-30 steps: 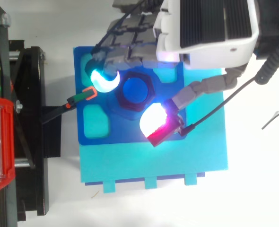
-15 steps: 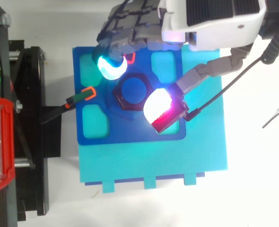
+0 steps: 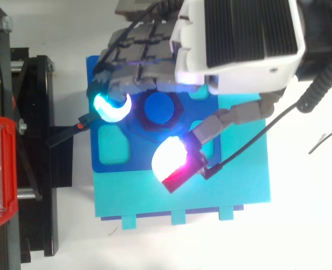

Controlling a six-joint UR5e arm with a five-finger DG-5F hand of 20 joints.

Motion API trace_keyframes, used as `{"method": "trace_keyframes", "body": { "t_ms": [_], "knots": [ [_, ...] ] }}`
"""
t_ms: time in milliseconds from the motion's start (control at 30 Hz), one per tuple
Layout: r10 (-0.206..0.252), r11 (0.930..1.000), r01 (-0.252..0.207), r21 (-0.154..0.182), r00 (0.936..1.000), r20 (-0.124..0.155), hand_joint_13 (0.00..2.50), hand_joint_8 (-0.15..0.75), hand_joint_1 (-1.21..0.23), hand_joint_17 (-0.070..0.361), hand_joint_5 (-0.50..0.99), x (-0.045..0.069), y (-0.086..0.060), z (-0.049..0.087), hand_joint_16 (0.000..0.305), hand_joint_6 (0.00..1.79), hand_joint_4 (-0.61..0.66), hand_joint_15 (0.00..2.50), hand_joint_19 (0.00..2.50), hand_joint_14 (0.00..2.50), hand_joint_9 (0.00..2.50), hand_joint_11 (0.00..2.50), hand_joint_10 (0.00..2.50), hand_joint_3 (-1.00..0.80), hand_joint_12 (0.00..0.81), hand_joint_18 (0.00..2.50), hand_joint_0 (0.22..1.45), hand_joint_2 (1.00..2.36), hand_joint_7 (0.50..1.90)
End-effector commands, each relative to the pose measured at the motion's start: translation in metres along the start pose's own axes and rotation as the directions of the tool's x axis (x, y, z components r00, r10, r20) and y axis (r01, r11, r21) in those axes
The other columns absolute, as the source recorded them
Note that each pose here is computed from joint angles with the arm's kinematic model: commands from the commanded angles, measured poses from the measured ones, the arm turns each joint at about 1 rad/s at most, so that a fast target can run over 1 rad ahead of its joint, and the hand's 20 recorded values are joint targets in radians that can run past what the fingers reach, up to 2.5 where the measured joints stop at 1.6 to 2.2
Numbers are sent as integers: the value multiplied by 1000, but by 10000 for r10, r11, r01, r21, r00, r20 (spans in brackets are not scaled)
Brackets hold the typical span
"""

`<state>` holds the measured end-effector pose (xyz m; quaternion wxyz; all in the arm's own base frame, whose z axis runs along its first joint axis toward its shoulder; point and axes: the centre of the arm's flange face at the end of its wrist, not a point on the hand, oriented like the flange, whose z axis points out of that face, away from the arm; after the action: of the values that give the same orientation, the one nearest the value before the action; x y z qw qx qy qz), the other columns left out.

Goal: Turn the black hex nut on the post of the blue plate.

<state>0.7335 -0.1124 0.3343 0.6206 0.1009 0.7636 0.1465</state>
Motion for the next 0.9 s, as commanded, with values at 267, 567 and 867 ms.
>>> {"method": "trace_keyframes", "body": {
  "t_ms": [267, 567, 867],
  "knots": [
    [-14, 9999, 15, 128, 10000, -76, 415, 259, -447, 130, -192, 11, 30, 8, 58, 502, 205, 96, 165, 4, 403, 0, 0, -500, 381, 139, 481, 1000, 784],
    [21, 9999, -15, 159, 9993, -375, 417, 260, -445, 130, -191, 15, 32, 5, 58, 503, 209, 93, 174, 3, 409, 0, 0, -500, 381, 144, 481, 1000, 782],
    [66, 9993, -42, 383, 9980, -633, 423, 260, -445, 130, -191, 13, 19, -2, 58, 503, 205, 94, 180, 3, 412, 0, 0, -500, 382, 153, 481, 1000, 780]
  ]
}}
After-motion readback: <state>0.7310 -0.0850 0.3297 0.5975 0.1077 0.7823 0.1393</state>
